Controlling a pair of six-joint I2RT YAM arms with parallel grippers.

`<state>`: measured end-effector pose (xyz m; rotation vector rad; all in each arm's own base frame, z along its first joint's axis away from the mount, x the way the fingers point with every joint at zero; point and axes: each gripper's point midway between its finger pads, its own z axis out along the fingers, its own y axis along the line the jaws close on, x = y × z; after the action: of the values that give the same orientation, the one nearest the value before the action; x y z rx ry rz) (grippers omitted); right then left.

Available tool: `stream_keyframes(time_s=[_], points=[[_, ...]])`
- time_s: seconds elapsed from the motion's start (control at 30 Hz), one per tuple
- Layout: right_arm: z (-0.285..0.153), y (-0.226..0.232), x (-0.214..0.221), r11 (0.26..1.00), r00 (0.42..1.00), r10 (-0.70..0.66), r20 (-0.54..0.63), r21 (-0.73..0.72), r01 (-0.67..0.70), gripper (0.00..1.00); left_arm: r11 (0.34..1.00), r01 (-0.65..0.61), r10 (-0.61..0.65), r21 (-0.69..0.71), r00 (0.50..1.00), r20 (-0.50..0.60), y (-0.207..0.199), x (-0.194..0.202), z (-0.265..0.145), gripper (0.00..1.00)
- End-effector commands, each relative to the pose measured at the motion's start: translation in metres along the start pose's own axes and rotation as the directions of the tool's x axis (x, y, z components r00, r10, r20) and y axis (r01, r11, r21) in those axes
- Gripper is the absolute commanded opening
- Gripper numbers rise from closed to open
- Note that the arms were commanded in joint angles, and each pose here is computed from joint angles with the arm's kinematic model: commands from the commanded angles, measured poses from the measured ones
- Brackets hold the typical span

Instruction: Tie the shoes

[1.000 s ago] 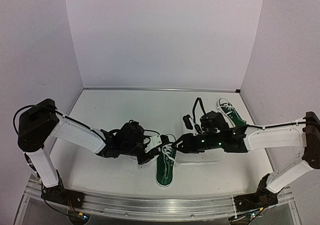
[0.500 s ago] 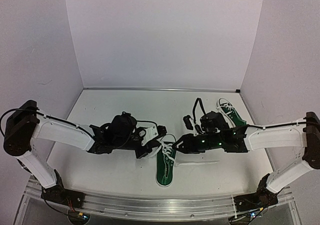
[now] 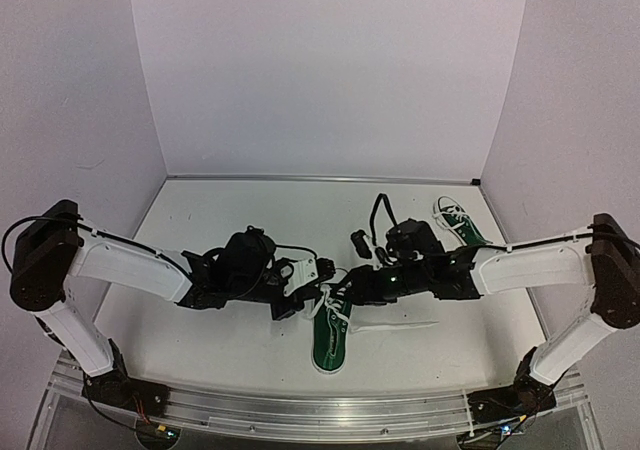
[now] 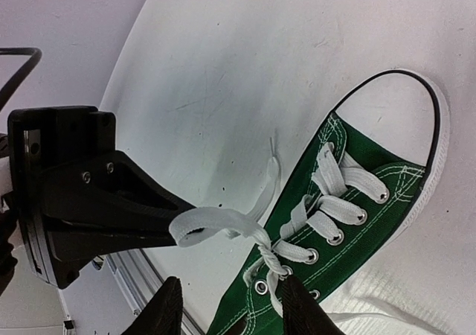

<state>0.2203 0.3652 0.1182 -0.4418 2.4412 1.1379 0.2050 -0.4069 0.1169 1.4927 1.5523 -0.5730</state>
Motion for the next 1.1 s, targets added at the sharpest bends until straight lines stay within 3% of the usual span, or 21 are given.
stream_keyframes(time_s=[0.0,0.53,0.83,1.0,1.07], points=[[0.009,0.021,-0.014,0.997,0.999,-0.036,0.02,-0.074,0.037,0.42,1.0,-0.024,0.023,0.02,0.999,0.023,-0.003,-0.008,0.004,0.0],[0.021,0.03,-0.023,0.992,0.998,-0.052,0.026,-0.116,0.055,0.44,0.998,-0.045,0.045,0.035,0.999,0.018,-0.006,-0.009,0.005,0.0],[0.024,0.031,-0.022,0.99,0.998,-0.06,0.016,-0.123,0.062,0.22,0.999,-0.05,0.049,0.021,0.999,0.023,-0.002,-0.012,0.005,0.0],[0.019,0.032,-0.023,0.99,0.998,-0.063,0.028,-0.123,0.067,0.03,0.999,-0.05,0.05,0.01,0.998,0.024,-0.001,-0.012,0.005,0.0],[0.016,0.033,-0.024,0.99,0.997,-0.064,0.036,-0.121,0.068,0.0,0.999,-0.044,0.044,0.001,0.999,0.019,0.001,-0.011,0.004,0.02]])
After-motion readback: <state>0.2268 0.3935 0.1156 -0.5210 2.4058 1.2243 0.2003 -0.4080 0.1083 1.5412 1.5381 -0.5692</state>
